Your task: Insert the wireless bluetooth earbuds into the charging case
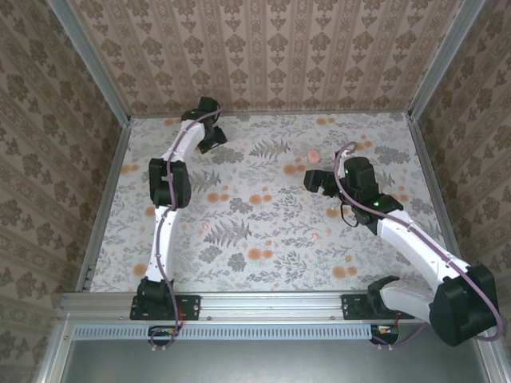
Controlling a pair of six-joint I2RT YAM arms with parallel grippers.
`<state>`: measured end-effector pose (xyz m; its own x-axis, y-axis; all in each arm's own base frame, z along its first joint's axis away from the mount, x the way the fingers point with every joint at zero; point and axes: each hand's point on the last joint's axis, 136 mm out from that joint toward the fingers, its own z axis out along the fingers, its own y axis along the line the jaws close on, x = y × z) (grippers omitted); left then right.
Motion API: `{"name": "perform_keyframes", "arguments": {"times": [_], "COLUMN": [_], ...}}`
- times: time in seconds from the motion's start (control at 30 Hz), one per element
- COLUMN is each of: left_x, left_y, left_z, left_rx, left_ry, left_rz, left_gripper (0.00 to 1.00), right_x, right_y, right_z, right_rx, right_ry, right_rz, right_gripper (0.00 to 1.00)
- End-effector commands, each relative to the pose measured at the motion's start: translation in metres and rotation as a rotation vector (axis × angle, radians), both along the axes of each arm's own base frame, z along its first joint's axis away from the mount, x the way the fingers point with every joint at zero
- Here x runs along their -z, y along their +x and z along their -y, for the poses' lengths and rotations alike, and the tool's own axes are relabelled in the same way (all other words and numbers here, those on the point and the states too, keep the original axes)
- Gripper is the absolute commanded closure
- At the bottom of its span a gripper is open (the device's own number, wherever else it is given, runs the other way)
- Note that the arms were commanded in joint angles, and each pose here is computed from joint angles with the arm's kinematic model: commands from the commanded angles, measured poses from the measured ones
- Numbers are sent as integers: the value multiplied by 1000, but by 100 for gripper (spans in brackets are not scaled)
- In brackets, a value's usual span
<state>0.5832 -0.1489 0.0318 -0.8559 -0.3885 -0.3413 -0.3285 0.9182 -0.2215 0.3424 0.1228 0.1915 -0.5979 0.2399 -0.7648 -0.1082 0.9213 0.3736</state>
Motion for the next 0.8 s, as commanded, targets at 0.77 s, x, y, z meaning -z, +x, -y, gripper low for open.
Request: {"name": "perform_keyframes", "arguments": {"times": [0.77], "left_x": [-41], "left_y": [-85], "left_z": [67], "left_rx": [402], "left_ry": [130], "left_rz": [78], "left_gripper": [68], "right_x": [-4], "right_y": [-23], "right_z": [4], "right_rx": [29], "right_ry": [63], "right_rz": [-41], "right_gripper": [0]}}
